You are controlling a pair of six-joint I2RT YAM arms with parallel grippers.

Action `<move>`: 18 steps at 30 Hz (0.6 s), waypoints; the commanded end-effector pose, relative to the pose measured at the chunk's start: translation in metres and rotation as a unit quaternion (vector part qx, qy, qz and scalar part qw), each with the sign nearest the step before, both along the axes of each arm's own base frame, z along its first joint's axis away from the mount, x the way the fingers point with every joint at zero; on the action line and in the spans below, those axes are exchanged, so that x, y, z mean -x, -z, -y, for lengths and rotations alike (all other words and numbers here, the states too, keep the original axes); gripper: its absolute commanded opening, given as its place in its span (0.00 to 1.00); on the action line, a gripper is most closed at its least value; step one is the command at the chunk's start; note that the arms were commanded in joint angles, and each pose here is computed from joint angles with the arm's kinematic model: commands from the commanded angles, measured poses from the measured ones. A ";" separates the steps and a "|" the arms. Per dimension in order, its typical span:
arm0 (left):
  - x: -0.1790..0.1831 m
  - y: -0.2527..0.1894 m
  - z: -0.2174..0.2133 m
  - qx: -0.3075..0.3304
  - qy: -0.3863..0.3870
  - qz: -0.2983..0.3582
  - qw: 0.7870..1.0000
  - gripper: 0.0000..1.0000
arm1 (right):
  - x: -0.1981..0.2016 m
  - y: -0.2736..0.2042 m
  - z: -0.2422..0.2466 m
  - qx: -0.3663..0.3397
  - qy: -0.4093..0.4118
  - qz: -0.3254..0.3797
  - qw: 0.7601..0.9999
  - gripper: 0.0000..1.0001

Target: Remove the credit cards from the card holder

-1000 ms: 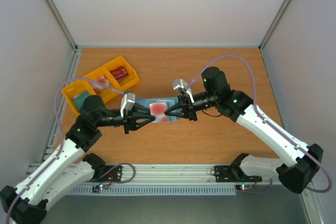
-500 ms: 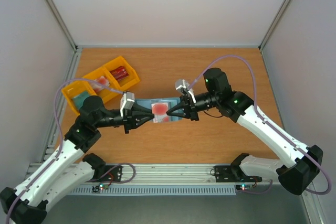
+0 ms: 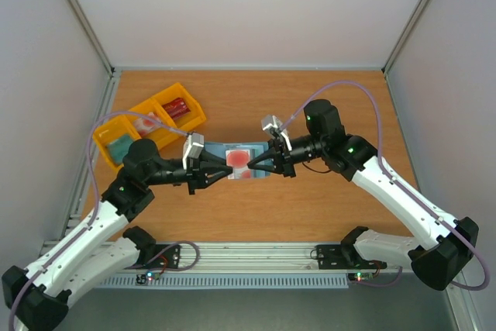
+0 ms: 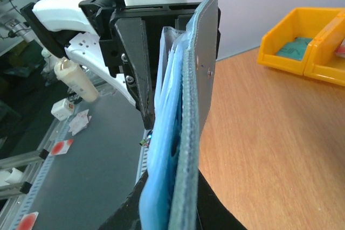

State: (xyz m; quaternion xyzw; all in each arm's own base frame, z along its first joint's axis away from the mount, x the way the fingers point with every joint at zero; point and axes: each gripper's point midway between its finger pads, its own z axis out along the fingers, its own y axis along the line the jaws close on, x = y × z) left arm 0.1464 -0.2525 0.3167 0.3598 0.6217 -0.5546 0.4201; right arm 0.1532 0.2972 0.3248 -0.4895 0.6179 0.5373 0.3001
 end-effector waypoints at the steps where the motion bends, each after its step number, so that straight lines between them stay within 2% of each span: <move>1: -0.003 -0.013 0.005 0.016 0.001 0.029 0.999 0.12 | 0.009 -0.019 0.000 -0.030 -0.022 0.016 0.999 0.01; 2: -0.005 -0.013 0.005 0.016 -0.006 0.029 0.999 0.02 | 0.010 -0.020 0.001 -0.031 -0.023 0.019 0.999 0.01; 3: -0.007 -0.014 0.004 0.015 -0.011 0.027 0.999 0.01 | 0.012 -0.020 0.002 -0.033 -0.026 0.021 0.999 0.01; 9: -0.002 -0.009 -0.005 0.005 -0.018 0.024 1.000 0.00 | 0.007 -0.010 0.015 -0.009 0.001 0.030 1.000 0.01; 18: -0.027 -0.002 -0.026 -0.015 -0.079 0.013 0.997 0.00 | -0.017 0.001 0.036 0.001 0.065 0.005 0.998 0.01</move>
